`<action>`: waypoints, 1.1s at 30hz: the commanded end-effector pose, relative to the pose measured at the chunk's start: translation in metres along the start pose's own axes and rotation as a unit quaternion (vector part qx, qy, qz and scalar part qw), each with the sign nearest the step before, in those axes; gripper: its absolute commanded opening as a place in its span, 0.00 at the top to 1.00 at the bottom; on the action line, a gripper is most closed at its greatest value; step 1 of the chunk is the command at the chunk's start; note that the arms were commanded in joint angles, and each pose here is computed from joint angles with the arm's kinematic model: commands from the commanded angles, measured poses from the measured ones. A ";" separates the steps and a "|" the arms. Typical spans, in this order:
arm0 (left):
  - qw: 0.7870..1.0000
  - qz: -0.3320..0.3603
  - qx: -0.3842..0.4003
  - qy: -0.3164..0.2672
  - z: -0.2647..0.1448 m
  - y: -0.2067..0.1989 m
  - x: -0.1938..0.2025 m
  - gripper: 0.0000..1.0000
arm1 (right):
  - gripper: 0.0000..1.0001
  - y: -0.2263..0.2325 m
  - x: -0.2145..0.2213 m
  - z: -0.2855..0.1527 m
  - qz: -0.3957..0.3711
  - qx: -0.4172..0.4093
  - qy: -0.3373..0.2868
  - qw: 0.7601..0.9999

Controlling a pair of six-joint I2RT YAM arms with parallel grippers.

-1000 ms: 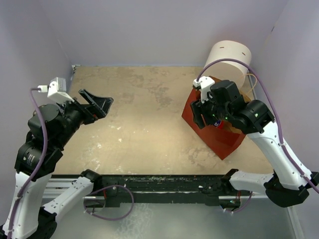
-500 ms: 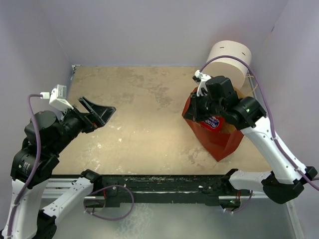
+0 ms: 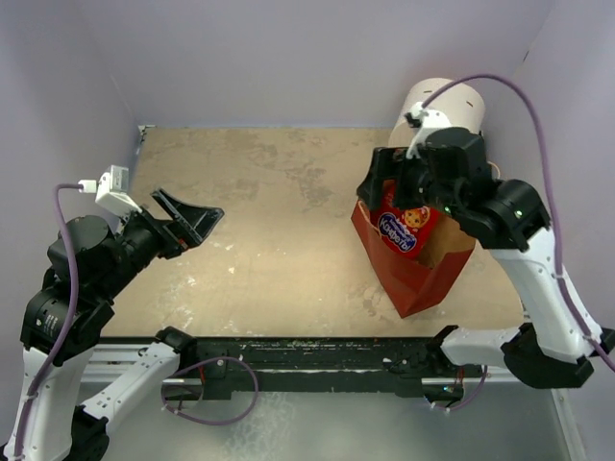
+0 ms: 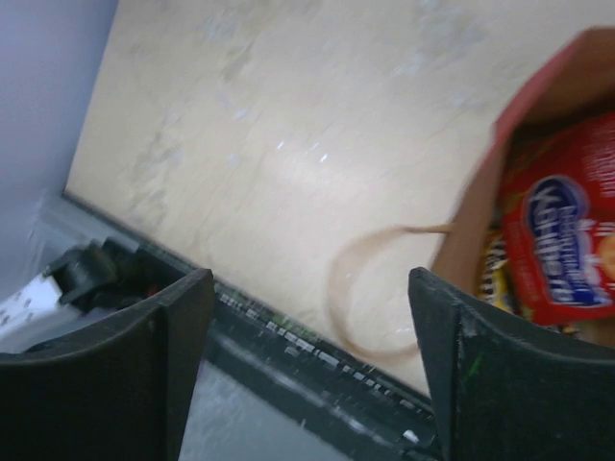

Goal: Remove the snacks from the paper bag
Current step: Adjust the paper bag at the center of the board.

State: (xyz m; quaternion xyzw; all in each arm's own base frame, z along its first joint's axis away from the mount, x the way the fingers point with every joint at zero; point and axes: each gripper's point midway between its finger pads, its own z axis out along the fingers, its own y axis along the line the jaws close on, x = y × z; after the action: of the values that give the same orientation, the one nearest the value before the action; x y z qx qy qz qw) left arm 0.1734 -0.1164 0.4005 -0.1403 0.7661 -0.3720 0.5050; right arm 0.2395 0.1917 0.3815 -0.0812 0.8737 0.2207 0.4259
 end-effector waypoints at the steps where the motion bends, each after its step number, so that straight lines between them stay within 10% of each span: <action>1: 0.999 0.017 0.009 -0.038 -0.007 -0.008 -0.019 0.01 | 0.01 -0.077 -0.041 -0.062 -0.021 0.194 -0.136 0.971; 12: 0.997 0.054 0.004 -0.056 -0.007 -0.013 -0.035 0.01 | 0.00 -0.154 -0.066 -0.102 -0.034 0.426 -0.211 0.879; 24: 0.992 0.104 -0.007 -0.067 -0.008 -0.014 -0.046 0.01 | 0.00 -0.232 -0.042 -0.056 0.070 0.407 -0.139 0.900; 33: 0.987 0.144 -0.024 -0.064 -0.005 -0.011 -0.052 0.01 | 0.21 -0.279 -0.028 -0.043 0.089 0.394 -0.110 0.908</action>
State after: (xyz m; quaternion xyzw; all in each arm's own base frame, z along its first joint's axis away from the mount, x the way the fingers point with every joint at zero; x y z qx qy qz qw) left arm 0.1868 -0.0969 0.4353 -0.0816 0.7572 -0.2926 0.5783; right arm 0.3005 -0.0804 0.3372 0.2289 0.8391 -0.1396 0.4733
